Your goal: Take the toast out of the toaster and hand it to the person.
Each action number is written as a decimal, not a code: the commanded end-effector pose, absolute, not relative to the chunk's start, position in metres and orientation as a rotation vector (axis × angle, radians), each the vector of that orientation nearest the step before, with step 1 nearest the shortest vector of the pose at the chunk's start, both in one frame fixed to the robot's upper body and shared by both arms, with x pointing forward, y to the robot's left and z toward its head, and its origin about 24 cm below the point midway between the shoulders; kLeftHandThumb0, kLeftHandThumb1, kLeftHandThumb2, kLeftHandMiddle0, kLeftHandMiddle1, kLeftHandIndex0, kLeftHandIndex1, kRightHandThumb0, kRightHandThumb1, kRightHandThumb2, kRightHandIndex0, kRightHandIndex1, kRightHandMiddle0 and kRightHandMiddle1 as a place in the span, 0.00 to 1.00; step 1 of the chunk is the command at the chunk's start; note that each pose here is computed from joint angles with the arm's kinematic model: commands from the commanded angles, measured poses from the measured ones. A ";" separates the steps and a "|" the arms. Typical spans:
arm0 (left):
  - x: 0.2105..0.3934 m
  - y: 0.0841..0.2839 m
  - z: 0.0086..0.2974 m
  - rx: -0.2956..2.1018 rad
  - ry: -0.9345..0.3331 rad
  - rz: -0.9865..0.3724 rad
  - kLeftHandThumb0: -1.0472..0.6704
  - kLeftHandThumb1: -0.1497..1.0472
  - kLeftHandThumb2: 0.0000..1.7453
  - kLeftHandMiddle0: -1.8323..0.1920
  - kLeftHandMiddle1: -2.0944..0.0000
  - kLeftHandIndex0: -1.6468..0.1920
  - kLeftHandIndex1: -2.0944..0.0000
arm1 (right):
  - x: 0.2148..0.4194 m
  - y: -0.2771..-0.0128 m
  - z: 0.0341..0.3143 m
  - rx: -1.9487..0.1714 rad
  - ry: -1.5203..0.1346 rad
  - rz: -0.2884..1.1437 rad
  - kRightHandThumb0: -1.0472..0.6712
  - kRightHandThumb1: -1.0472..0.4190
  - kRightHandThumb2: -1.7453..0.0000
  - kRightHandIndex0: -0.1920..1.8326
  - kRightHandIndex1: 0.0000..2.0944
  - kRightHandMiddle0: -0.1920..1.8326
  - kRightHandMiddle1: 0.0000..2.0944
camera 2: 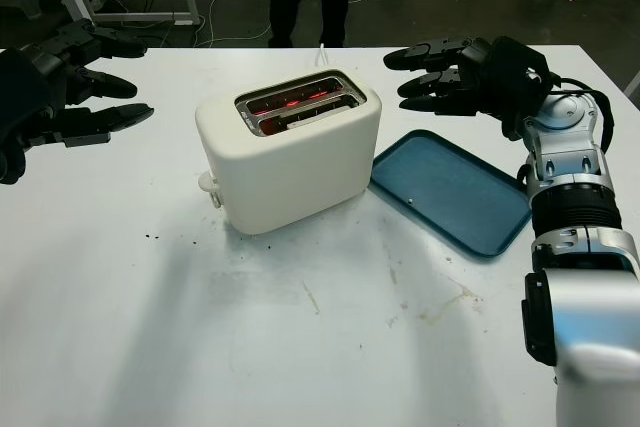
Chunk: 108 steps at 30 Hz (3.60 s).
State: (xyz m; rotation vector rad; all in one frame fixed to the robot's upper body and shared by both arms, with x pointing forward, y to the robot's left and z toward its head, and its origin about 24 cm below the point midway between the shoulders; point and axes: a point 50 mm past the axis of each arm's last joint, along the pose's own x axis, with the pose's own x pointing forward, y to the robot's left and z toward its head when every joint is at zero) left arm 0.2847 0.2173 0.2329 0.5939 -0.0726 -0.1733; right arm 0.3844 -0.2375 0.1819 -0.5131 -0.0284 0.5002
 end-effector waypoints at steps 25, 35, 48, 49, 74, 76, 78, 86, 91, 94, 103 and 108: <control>0.284 0.217 0.238 0.591 -0.093 -0.168 0.42 0.76 0.22 0.91 0.49 0.90 0.59 | 0.385 -0.236 0.188 -0.505 -0.056 0.494 0.09 0.17 1.00 0.27 0.29 0.40 0.00; 0.284 0.217 0.237 0.596 -0.092 -0.167 0.41 0.77 0.22 0.91 0.49 0.90 0.60 | 0.385 -0.236 0.187 -0.506 -0.059 0.500 0.10 0.17 1.00 0.27 0.30 0.40 0.00; 0.284 0.216 0.237 0.583 -0.088 -0.169 0.42 0.77 0.22 0.91 0.49 0.90 0.60 | 0.385 -0.236 0.187 -0.508 -0.059 0.498 0.11 0.17 1.00 0.27 0.29 0.40 0.00; 0.284 0.216 0.237 0.586 -0.090 -0.169 0.42 0.77 0.22 0.91 0.49 0.90 0.60 | 0.385 -0.236 0.187 -0.505 -0.058 0.497 0.11 0.17 1.00 0.27 0.30 0.40 0.00; 0.284 0.217 0.236 0.581 -0.091 -0.169 0.40 0.76 0.22 0.91 0.49 0.90 0.59 | 0.385 -0.235 0.187 -0.499 -0.056 0.506 0.13 0.17 1.00 0.27 0.29 0.40 0.00; 0.284 0.217 0.236 0.577 -0.091 -0.169 0.41 0.76 0.22 0.91 0.49 0.90 0.59 | 0.385 -0.236 0.187 -0.495 -0.054 0.503 0.12 0.18 1.00 0.27 0.30 0.40 0.00; 0.284 0.217 0.237 0.581 -0.094 -0.168 0.41 0.76 0.22 0.91 0.49 0.90 0.60 | 0.385 -0.236 0.187 -0.496 -0.048 0.496 0.12 0.18 1.00 0.27 0.30 0.40 0.00; 0.285 0.216 0.237 0.582 -0.099 -0.167 0.41 0.76 0.22 0.91 0.48 0.90 0.59 | 0.386 -0.236 0.188 -0.499 -0.049 0.492 0.12 0.18 1.00 0.27 0.30 0.40 0.00; 0.285 0.216 0.238 0.587 -0.098 -0.167 0.41 0.76 0.22 0.91 0.48 0.90 0.59 | 0.386 -0.235 0.187 -0.502 -0.052 0.495 0.12 0.17 1.00 0.27 0.29 0.40 0.00; 0.285 0.216 0.238 0.592 -0.102 -0.169 0.41 0.76 0.22 0.91 0.48 0.90 0.59 | 0.386 -0.235 0.188 -0.503 -0.052 0.499 0.12 0.17 1.00 0.27 0.30 0.40 0.00; 0.285 0.215 0.239 0.598 -0.103 -0.171 0.42 0.75 0.23 0.91 0.49 0.90 0.60 | 0.386 -0.235 0.188 -0.495 -0.045 0.496 0.12 0.18 1.00 0.27 0.30 0.40 0.00; 0.285 0.216 0.238 0.596 -0.103 -0.174 0.41 0.75 0.23 0.91 0.48 0.90 0.59 | 0.386 -0.235 0.188 -0.501 -0.047 0.495 0.12 0.18 1.00 0.27 0.30 0.40 0.00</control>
